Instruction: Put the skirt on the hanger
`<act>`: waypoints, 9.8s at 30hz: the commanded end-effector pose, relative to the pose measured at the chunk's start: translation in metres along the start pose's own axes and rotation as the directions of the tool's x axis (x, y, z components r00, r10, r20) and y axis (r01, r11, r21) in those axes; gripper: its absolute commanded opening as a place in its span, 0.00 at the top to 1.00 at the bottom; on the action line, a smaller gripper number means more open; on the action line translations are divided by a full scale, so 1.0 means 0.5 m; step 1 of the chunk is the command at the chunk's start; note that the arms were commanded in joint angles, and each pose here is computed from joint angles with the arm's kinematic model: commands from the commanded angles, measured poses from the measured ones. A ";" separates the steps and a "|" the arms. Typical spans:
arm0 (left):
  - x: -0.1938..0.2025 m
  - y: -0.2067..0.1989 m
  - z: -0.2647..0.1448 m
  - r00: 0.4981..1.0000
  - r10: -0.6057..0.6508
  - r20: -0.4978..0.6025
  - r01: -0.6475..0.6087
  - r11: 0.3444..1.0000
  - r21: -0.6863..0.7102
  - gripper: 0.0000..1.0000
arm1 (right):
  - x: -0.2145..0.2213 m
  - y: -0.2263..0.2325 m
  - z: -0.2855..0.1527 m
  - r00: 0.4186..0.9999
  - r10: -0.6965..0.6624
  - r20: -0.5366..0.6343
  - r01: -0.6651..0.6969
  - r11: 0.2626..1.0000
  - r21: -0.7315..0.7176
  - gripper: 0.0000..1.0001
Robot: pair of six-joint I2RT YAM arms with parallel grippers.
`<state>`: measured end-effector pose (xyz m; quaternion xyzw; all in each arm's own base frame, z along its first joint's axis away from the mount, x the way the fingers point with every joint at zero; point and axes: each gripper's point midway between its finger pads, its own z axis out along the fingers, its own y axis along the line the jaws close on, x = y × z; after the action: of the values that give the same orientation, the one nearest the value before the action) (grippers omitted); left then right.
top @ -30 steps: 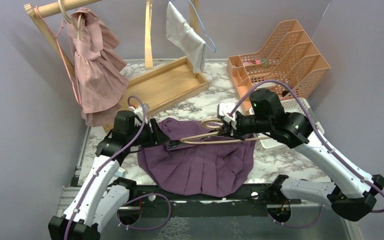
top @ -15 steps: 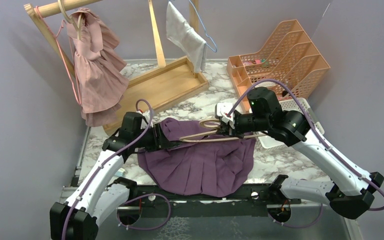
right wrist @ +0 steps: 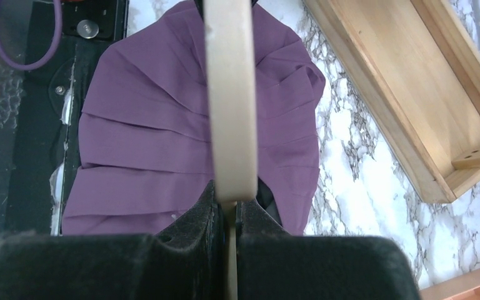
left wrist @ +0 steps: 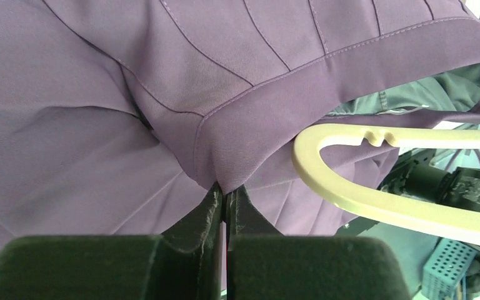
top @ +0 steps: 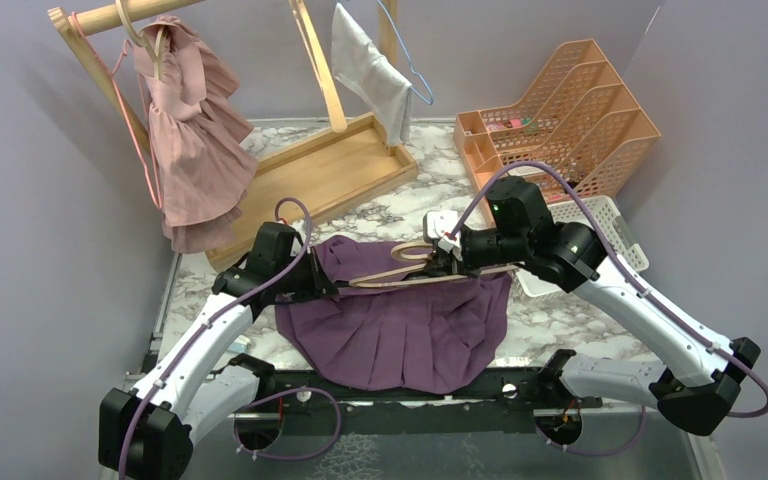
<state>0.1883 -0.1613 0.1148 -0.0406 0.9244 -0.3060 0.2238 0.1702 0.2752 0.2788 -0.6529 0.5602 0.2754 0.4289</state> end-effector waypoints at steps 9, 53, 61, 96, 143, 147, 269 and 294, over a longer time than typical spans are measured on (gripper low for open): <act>-0.052 -0.053 -0.040 0.997 0.028 0.068 -0.031 0.999 0.038 1.00 | -0.014 -0.003 0.015 0.997 -0.058 0.052 0.059 0.998 -0.005 0.99; -0.079 -0.167 -0.104 0.993 0.083 0.086 -0.102 0.964 0.247 1.00 | -0.037 -0.011 0.052 0.978 -0.063 0.198 0.060 0.998 0.021 0.99; -0.061 -0.221 -0.116 0.994 0.091 0.055 -0.106 0.901 0.421 1.00 | -0.020 -0.021 0.116 0.959 -0.023 0.282 0.019 1.000 0.016 0.99; -0.094 -0.201 -0.152 0.378 0.817 0.435 -0.923 0.369 0.108 0.11 | -0.022 -0.043 0.177 0.864 0.031 0.503 -0.071 0.996 0.061 0.99; -0.175 -0.240 -0.130 0.153 0.901 0.405 -0.988 0.146 0.049 1.00 | -0.046 -0.141 -0.009 0.878 0.160 0.451 -0.365 0.834 0.415 0.44; -0.197 -0.268 -0.166 0.109 0.886 0.450 -0.992 0.127 -0.008 1.00 | -0.033 -0.143 -0.072 0.849 0.222 0.480 -0.467 0.741 0.483 0.44; -0.216 -0.295 -0.214 0.300 0.889 0.345 -0.954 0.289 0.086 1.00 | -0.027 -0.195 -0.067 0.565 0.774 0.286 -0.813 0.582 0.032 0.99; -0.131 -0.322 -0.191 0.271 0.721 0.637 -0.962 0.221 0.159 1.00 | 0.004 -0.096 0.020 0.830 0.526 0.187 -0.536 0.844 0.004 0.67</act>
<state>0.1967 -0.2080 0.2426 0.4775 0.6877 -0.3115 0.4494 0.2235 0.2848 0.2821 -0.3687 0.7298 0.4413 0.3698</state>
